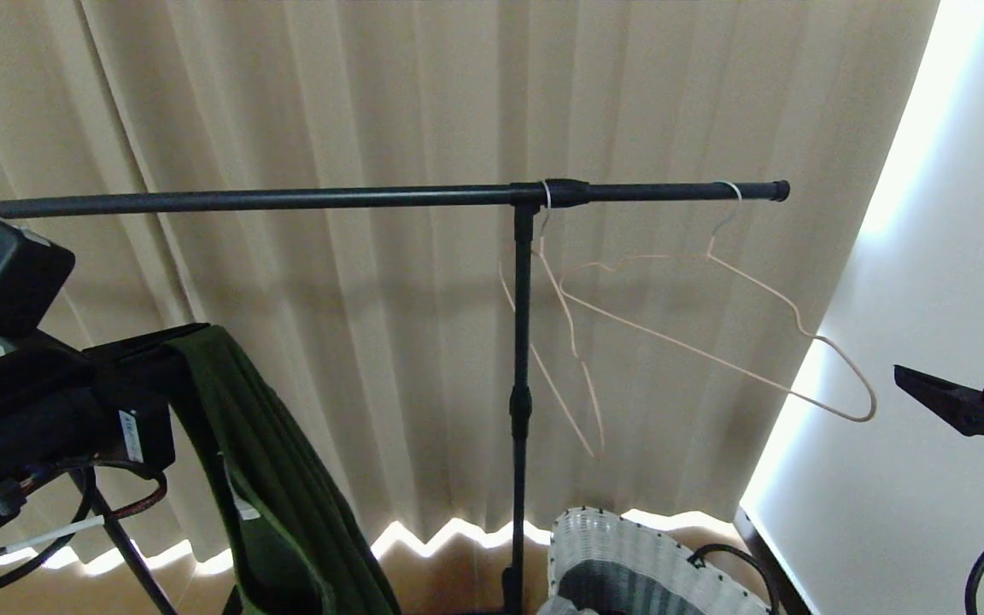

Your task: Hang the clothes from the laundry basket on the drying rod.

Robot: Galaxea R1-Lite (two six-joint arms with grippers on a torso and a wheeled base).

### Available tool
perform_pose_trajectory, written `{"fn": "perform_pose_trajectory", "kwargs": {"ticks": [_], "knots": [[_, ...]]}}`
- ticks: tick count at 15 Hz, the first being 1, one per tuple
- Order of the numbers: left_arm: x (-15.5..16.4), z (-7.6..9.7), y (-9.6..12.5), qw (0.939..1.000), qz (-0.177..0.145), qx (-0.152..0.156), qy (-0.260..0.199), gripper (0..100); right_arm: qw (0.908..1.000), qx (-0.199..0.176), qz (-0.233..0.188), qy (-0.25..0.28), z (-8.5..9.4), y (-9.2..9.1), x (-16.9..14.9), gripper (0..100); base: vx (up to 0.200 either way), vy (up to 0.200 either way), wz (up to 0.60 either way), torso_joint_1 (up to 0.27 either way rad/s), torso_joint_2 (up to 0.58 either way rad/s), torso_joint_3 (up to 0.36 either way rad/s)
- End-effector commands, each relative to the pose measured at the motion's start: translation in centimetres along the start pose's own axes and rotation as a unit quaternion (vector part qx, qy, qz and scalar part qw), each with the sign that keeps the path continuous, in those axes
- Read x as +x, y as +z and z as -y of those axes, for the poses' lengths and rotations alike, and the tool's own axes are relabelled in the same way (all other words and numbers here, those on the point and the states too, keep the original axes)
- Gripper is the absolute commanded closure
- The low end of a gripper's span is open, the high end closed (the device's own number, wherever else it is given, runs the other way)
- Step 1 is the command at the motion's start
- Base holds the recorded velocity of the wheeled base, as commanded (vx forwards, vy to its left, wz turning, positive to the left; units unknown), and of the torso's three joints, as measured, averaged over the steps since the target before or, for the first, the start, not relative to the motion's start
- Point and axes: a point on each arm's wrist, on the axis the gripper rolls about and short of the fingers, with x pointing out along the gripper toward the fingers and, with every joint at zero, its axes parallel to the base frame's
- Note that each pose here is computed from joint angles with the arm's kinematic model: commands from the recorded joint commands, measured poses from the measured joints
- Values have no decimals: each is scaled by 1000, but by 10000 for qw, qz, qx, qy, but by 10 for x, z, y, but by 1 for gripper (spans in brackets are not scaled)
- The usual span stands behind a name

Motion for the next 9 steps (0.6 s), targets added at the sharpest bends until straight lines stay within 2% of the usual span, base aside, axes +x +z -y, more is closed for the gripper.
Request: {"fn": "perform_pose_trajectory", "kwargs": {"ticks": [1,4,9], "knots": [[0,0,0,10000,1,-1,6,100,10000,-1,39,-10,0,1,-1,0,0,0,0,0,0,0],[0,0,0,10000,-13,-22,2,100,10000,1,64,-8,0,2,-2,0,0,0,0,0,0,0],[0,0,-1,10000,-23,-23,7,100,9999,2,101,14,1,4,-1,0,200,0,0,-4,2,9]]}}
